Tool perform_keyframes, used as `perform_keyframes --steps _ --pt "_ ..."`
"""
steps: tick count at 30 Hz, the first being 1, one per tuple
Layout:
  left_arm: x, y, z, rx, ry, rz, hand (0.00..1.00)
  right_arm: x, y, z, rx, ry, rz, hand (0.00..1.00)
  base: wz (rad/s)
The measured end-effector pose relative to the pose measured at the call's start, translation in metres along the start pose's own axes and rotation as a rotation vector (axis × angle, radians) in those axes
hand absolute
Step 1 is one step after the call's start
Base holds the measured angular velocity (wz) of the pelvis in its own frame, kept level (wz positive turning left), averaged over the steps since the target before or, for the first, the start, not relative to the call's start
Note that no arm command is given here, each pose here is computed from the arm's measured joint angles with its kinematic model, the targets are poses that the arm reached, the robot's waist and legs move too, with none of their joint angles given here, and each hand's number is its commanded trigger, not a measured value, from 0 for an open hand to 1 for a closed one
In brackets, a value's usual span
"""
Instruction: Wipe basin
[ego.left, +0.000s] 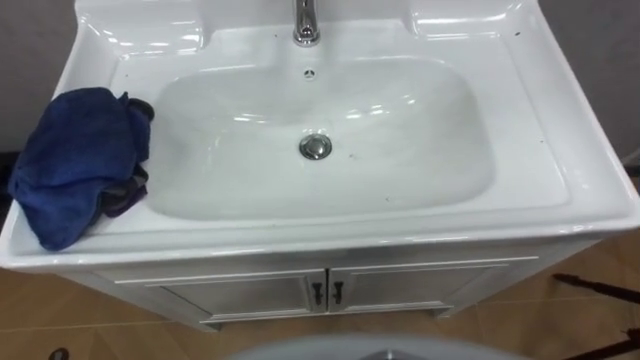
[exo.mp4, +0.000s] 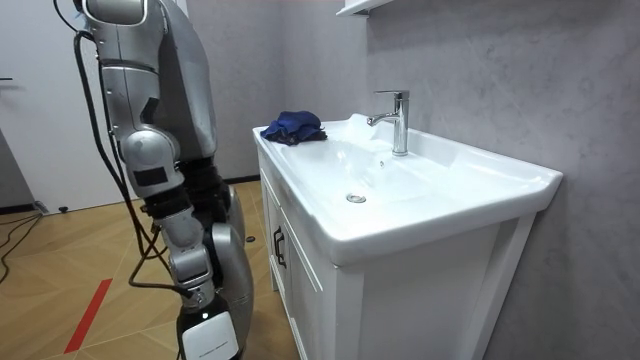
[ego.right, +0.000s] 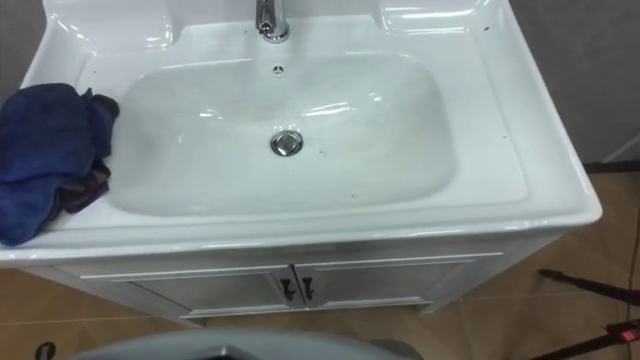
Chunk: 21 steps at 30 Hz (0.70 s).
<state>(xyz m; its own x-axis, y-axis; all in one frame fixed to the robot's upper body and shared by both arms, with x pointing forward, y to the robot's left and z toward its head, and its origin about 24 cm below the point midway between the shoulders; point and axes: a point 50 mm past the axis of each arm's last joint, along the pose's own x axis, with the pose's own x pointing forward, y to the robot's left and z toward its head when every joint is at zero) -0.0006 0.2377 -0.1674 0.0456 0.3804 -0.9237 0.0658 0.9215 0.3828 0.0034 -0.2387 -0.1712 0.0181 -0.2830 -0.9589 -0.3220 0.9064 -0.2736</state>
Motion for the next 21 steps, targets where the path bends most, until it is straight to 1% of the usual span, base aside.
perform_keyframes --steps 6,13,21 --pt "-0.0001 -0.0006 -0.0002 0.002 0.001 -0.003 0.00 0.0000 0.0003 -0.0001 -0.003 0.001 0.003 0.00 -0.01" --pt "-0.0005 -0.0044 -0.0029 0.038 0.007 -0.040 0.00 0.0000 0.0007 -0.0019 -0.004 0.018 0.012 0.00 -0.02" --pt "-0.0013 -0.0092 -0.0057 0.038 0.023 -0.084 0.00 0.0000 0.0009 -0.0029 -0.005 0.026 0.015 0.00 -0.01"
